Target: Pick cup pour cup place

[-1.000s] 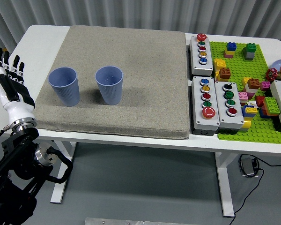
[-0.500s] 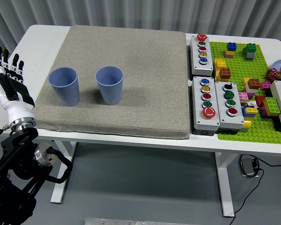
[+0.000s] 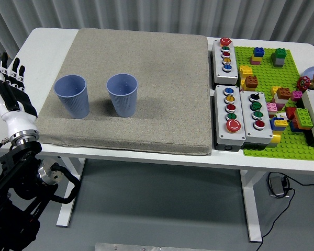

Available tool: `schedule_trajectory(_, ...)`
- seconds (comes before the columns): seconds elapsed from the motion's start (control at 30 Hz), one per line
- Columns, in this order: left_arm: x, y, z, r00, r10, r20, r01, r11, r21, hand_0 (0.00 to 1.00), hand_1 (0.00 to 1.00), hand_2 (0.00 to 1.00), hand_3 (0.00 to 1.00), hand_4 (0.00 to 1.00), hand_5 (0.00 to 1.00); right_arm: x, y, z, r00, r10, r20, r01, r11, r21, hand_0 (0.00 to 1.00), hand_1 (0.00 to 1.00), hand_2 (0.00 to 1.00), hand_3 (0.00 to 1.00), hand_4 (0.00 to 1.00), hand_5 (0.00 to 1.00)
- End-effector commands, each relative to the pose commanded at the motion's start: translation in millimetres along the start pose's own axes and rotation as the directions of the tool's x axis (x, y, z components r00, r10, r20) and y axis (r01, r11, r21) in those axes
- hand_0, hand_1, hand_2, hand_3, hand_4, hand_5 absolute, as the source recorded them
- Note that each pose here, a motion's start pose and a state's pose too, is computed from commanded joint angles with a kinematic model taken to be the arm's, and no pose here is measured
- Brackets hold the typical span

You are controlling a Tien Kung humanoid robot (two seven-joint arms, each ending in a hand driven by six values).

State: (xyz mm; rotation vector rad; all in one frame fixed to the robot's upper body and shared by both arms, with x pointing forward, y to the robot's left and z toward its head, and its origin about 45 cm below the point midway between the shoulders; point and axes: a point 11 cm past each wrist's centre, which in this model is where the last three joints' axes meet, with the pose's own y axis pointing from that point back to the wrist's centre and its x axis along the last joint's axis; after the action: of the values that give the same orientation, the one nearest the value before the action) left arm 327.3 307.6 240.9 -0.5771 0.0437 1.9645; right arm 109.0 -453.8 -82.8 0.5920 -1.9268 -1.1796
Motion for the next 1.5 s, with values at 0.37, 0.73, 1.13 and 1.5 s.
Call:
schedule_trajectory(0.37, 0.1, -1.2, 1.3, 1.000, -0.005, 0.012, 0.005, 1.000, -0.010, 0.896, 0.889, 0.991, 0.954, 0.728, 0.998, -1.1, 0.4, -0.9, 1.000, -0.001, 0.003, 0.001, 1.000, 0.002, 0.675, 0.600, 0.562, 0.577, 0.002, 0.039)
schedule_trajectory(0.73, 0.3, -0.5, 1.6, 1.000, -0.012, 0.023, 0.012, 1.000, -0.015, 0.894, 0.889, 0.987, 0.951, 0.723, 0.998, 1.0, -0.4, 2.5, 1.000, 0.002, 0.000, -0.002, 1.000, -0.009, 0.674, 0.600, 0.562, 0.577, 0.002, 0.037)
schedule_trajectory(1.13, 3.2, 1.5, 0.9, 1.000, -0.009, 0.027, 0.009, 1.000, -0.009, 0.893, 0.889, 0.986, 0.946, 0.720, 0.998, 2.6, -1.3, 7.7, 1.000, 0.006, -0.006, -0.006, 1.000, -0.020, 0.674, 0.600, 0.562, 0.577, 0.002, 0.045)
schedule_trajectory(1.5, 2.5, 1.2, 0.8, 0.999, -0.013, 0.029, 0.013, 1.000, -0.010, 0.893, 0.888, 0.986, 0.945, 0.719, 0.998, 3.3, -1.7, 8.1, 1.000, 0.005, -0.004, -0.005, 1.000, -0.020, 0.674, 0.600, 0.562, 0.577, 0.002, 0.045)
